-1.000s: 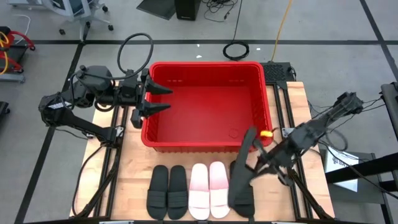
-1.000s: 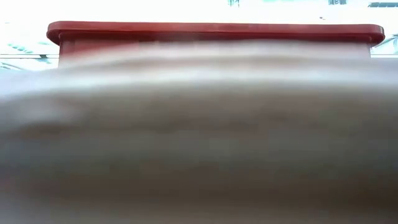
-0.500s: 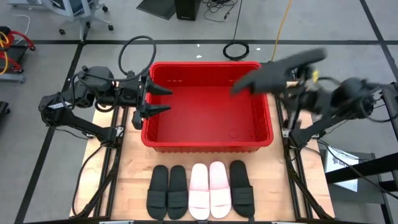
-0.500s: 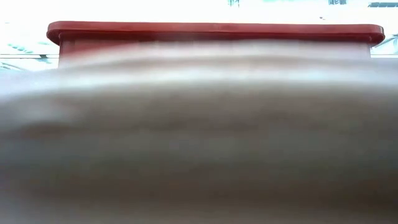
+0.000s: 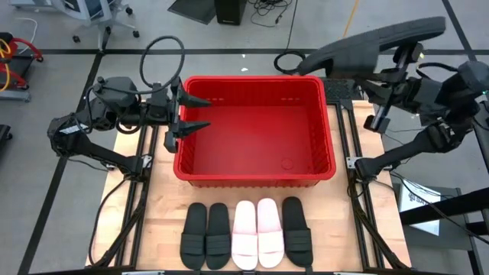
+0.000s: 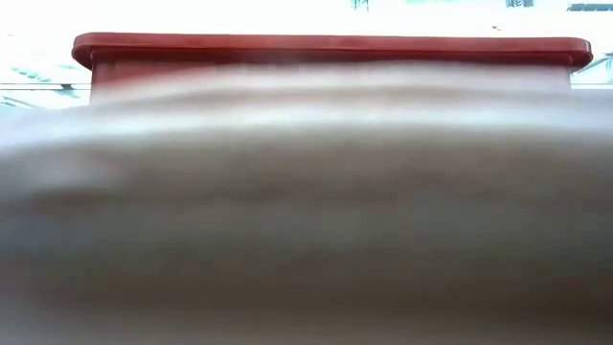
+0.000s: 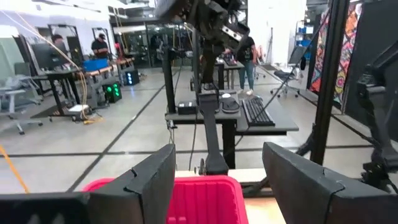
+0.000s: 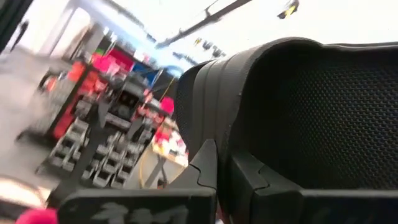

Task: Pick and place slides into bin
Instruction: Put the black slide into the red bin

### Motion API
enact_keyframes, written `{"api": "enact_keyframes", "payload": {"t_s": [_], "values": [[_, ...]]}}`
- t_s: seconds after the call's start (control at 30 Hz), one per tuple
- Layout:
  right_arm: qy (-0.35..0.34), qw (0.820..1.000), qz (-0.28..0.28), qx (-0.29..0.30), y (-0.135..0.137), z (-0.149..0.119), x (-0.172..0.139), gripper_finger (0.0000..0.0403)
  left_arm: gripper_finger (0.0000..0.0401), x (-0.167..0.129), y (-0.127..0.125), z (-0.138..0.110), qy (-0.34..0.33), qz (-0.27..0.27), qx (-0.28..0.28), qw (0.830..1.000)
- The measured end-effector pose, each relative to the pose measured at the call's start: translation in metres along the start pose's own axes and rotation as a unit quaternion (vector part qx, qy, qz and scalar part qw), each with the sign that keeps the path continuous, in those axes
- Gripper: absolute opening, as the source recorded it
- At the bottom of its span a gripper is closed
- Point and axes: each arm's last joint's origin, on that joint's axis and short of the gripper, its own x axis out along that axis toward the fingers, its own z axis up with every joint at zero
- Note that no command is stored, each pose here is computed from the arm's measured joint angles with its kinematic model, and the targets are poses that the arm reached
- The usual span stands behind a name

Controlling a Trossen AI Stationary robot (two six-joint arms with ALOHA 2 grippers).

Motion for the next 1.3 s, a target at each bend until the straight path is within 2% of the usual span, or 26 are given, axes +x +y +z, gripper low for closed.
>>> {"api": "enact_keyframes", "payload": {"t_s": [0.27, 0.43, 0.6, 0.7, 0.8, 0.97, 1.1, 1.23, 1.3], "values": [[0.087, 0.996, 0.005, -0.018, -0.013, -0.002, 0.014, 0.0000, 0.0241, 0.000, 0.006, 0.002, -0.010, 0.015, 0.037, 0.999], [0.149, 0.989, 0.018, -0.018, -0.019, -0.015, 0.025, 0.0000, 0.0241, -0.001, 0.013, 0.002, -0.009, 0.033, 0.044, 0.998], [0.212, 0.975, 0.052, 0.031, -0.028, -0.038, 0.038, 0.0000, 0.0241, -0.001, 0.022, 0.001, -0.006, 0.054, 0.062, 0.997], [0.265, 0.957, 0.089, 0.074, -0.032, -0.060, 0.044, 0.0000, 0.0241, -0.002, 0.026, 0.001, -0.004, 0.064, 0.062, 0.996], [0.319, 0.931, 0.129, 0.118, -0.036, -0.086, 0.052, 0.0000, 0.0241, -0.002, 0.029, 0.000, 0.000, 0.070, 0.062, 0.996], [0.401, 0.886, 0.159, 0.167, -0.049, -0.130, 0.064, 0.0000, 0.0241, -0.003, 0.031, 0.000, 0.002, 0.075, 0.062, 0.995], [0.393, 0.866, 0.214, 0.222, -0.058, -0.159, 0.073, 0.0000, 0.0241, -0.003, 0.031, -0.001, 0.006, 0.074, 0.062, 0.995], [0.418, 0.839, 0.264, 0.228, -0.058, -0.176, 0.069, 0.0000, 0.0241, -0.003, 0.031, -0.003, 0.016, 0.073, 0.061, 0.995], [0.414, 0.838, 0.273, 0.230, -0.059, -0.187, 0.072, 0.0000, 0.0241, -0.003, 0.031, -0.004, 0.022, 0.072, 0.060, 0.995]]}}
